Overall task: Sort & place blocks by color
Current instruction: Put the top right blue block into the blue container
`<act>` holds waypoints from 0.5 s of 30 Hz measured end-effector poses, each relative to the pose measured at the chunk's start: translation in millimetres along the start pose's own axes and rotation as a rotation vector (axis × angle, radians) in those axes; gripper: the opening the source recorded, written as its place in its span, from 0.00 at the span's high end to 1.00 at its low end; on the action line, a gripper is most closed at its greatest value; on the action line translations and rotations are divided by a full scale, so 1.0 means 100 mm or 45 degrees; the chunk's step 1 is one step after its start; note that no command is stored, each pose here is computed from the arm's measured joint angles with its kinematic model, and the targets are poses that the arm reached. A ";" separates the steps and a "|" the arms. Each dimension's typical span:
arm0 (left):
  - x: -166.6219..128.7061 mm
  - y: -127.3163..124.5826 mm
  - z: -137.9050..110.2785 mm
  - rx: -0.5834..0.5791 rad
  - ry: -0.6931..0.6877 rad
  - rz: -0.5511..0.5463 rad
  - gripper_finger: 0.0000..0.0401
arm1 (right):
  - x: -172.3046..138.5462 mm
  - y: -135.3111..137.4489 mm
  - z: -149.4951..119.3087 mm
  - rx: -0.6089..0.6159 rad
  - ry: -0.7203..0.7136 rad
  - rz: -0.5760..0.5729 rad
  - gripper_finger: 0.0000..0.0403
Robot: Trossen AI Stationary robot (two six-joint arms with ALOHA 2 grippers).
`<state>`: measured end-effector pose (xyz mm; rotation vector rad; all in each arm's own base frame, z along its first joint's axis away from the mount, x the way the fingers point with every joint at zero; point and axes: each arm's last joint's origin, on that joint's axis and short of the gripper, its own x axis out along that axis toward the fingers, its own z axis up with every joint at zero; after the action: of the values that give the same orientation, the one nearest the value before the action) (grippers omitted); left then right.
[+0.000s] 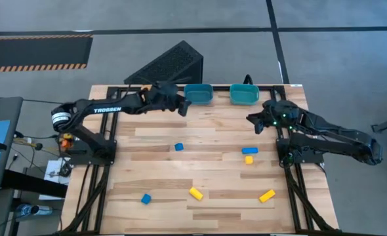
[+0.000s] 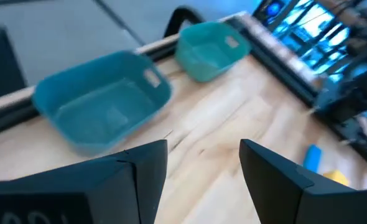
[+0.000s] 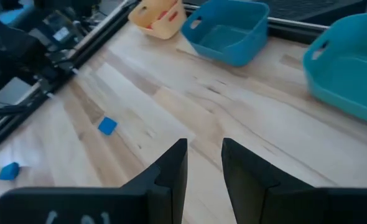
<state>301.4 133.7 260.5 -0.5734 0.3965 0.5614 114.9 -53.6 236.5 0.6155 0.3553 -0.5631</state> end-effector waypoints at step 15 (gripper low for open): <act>-0.56 -0.15 0.25 0.172 -0.228 -0.047 0.54 | 0.12 0.02 -0.05 0.027 -0.011 0.233 0.70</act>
<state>271.4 116.7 314.2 -0.3963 0.2511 0.5414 125.1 -53.5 228.0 0.6580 0.2819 -0.3945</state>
